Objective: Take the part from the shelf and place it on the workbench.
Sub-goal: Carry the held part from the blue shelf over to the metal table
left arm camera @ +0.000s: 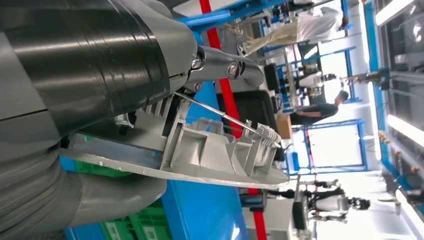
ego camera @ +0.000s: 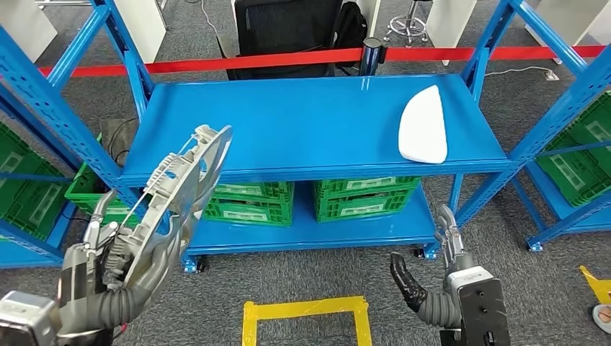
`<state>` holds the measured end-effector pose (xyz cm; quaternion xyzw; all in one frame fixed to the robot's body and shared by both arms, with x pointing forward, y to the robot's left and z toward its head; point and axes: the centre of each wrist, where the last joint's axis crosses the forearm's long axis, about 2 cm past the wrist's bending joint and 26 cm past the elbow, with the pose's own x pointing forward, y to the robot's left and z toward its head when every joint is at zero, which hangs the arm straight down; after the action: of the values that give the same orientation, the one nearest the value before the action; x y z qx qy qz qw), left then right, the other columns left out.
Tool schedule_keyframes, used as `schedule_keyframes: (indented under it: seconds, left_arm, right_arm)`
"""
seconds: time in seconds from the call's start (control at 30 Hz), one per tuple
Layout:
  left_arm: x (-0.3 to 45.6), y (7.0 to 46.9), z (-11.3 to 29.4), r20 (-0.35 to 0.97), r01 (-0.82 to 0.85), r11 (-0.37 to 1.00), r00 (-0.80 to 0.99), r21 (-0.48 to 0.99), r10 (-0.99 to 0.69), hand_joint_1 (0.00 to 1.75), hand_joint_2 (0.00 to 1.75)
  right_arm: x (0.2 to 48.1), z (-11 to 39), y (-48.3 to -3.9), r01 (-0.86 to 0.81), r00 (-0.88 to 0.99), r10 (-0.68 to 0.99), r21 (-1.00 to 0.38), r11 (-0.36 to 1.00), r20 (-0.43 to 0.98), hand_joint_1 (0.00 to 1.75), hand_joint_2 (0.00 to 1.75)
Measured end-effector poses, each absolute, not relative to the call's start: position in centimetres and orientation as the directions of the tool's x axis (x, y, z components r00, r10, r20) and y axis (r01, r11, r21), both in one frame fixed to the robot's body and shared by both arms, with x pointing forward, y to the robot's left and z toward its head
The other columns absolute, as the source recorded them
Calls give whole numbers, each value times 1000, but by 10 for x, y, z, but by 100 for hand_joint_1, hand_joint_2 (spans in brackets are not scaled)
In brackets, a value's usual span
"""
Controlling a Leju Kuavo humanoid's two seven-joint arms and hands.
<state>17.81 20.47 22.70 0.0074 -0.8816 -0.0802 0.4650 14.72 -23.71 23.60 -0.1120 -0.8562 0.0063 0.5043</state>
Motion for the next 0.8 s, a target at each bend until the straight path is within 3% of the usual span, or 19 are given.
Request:
schedule_keyframes:
  seconds: [0.8]
  left_arm:
    - [170, 206, 222, 829, 20, 990, -550, 141, -107, 175, 175]
  right_arm:
    - [140, 232, -238, 199, -464, 212, -132, 971, 860, 0, 175]
